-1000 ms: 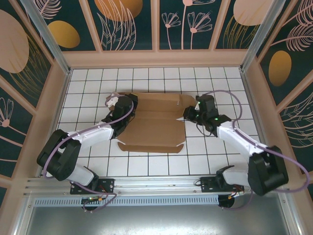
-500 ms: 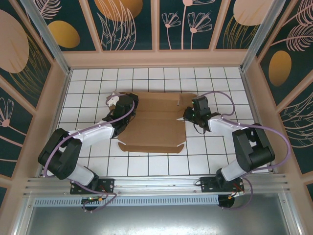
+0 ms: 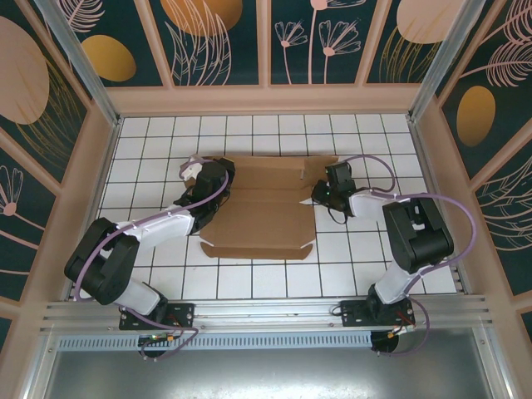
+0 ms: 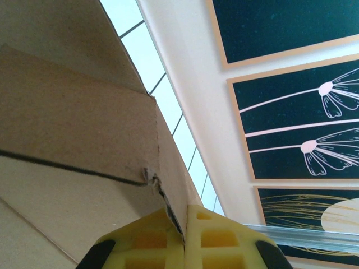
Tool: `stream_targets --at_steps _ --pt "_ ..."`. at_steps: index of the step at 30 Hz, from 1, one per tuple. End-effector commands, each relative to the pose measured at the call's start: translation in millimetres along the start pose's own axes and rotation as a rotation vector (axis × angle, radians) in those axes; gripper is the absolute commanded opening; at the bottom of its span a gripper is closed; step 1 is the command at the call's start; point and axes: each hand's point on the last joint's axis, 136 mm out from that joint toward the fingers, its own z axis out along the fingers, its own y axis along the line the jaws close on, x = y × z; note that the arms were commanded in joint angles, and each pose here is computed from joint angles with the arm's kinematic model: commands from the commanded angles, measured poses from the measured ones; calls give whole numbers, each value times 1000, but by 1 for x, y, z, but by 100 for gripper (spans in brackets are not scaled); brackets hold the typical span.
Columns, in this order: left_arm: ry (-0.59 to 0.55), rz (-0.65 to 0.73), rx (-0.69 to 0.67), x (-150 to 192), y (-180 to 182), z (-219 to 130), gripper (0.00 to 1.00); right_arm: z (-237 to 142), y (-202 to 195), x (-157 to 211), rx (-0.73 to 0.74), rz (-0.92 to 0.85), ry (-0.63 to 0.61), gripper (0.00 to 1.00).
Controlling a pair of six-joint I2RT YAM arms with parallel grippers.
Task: Fold the paper box
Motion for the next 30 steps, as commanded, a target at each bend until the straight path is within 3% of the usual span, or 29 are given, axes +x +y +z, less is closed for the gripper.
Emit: stream_targets --at_steps 1,10,13,19,22,26,30 --pt "30 54 -99 9 32 2 0 -10 47 -7 -170 -41 -19 21" --pt "32 50 -98 8 30 0 0 15 74 23 -200 -163 85 25" --pt "5 57 -108 2 32 -3 0 -16 92 14 -282 -233 24 27" --pt "-14 73 -142 -6 36 -3 0 -124 108 -24 -390 -349 -241 25" --pt "6 62 -149 -5 36 2 0 -153 82 -60 -298 -294 -398 29" --pt "24 45 -159 -7 33 12 0 -162 24 -110 -13 -189 -551 35" --pt "33 35 -161 -9 26 19 0 -138 -30 -134 81 -73 -513 35"
